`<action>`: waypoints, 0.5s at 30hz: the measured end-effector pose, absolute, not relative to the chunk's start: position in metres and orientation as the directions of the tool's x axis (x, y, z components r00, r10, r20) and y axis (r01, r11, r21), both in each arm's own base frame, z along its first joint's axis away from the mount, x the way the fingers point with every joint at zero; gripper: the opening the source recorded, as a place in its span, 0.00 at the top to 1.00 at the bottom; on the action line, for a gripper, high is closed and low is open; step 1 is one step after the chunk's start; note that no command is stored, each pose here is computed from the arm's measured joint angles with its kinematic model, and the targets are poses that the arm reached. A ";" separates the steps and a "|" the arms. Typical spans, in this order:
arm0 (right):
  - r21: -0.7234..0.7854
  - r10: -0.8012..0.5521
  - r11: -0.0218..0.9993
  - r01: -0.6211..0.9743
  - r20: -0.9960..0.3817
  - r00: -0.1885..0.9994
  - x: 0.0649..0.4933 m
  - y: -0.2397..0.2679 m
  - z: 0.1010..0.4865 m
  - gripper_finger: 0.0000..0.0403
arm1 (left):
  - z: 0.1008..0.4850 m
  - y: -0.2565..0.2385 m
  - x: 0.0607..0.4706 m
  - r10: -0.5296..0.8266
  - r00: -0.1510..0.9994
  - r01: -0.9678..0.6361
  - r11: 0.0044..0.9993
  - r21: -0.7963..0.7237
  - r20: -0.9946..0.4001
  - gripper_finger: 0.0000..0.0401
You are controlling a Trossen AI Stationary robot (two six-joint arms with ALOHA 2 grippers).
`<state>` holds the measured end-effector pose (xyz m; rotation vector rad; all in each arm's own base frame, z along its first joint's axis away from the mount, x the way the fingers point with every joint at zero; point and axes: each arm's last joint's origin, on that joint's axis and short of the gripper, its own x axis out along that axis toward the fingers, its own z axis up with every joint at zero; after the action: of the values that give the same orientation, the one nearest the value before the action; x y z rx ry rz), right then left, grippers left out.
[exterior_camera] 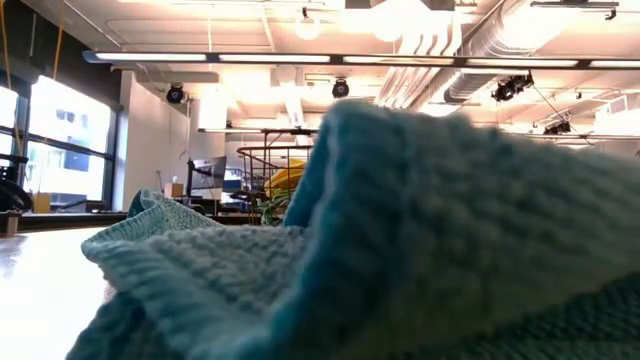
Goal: Fold microfiber towels
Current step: Fold the blue towel
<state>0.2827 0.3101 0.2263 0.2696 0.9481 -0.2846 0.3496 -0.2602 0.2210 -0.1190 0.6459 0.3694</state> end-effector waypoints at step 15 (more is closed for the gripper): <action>0.057 -0.168 0.897 0.438 -0.873 0.458 0.275 0.302 0.223 0.59 | 0.136 -0.223 0.408 0.277 0.738 -0.209 0.961 0.183 -0.616 0.72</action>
<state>0.2754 0.3024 0.2228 0.2917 1.0316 -0.3797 0.4077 -0.2235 0.1361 0.1039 0.6917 0.2674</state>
